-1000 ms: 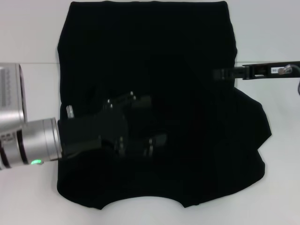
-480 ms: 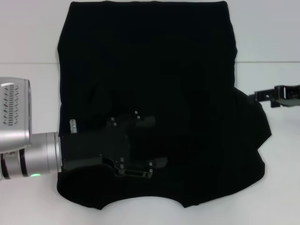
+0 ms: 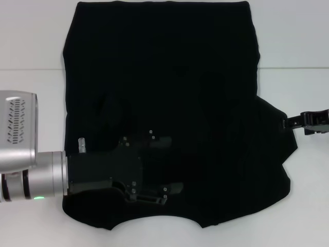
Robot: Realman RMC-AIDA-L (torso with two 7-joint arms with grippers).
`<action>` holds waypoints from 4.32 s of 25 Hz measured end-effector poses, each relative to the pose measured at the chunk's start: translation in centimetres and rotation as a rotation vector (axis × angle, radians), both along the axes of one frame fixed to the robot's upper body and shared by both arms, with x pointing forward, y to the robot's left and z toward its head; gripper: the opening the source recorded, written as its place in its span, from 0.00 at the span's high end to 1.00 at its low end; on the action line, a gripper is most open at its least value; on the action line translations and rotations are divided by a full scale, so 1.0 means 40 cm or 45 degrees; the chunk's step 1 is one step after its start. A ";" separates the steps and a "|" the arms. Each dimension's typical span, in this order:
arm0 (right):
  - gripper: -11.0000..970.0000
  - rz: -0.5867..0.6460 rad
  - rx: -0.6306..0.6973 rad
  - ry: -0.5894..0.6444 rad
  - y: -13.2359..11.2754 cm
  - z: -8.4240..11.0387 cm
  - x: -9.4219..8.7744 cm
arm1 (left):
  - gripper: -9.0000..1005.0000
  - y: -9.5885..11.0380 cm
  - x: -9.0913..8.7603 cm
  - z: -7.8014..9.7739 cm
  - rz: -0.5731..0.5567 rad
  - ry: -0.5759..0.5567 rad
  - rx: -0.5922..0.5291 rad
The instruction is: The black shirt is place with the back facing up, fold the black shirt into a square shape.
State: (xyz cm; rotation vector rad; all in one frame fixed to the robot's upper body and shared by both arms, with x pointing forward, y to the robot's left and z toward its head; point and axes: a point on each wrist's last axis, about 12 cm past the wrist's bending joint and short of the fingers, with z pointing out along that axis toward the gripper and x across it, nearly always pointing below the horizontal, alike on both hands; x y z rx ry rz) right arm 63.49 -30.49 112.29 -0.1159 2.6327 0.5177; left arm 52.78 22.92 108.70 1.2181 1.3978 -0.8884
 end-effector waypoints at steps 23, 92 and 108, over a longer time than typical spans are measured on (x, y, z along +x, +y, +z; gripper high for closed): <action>0.09 -0.002 -0.076 -0.018 0.029 -0.042 0.014 | 0.06 -0.010 -0.002 -0.008 -0.073 0.042 0.076; 0.99 -0.033 -0.145 -0.095 -0.037 -0.036 -0.028 | 0.06 -0.003 -0.010 0.007 -0.071 0.088 -0.012; 0.99 -0.104 -0.111 -0.127 -0.101 -0.039 -0.049 | 0.06 -0.014 -0.005 0.019 -0.105 0.132 -0.033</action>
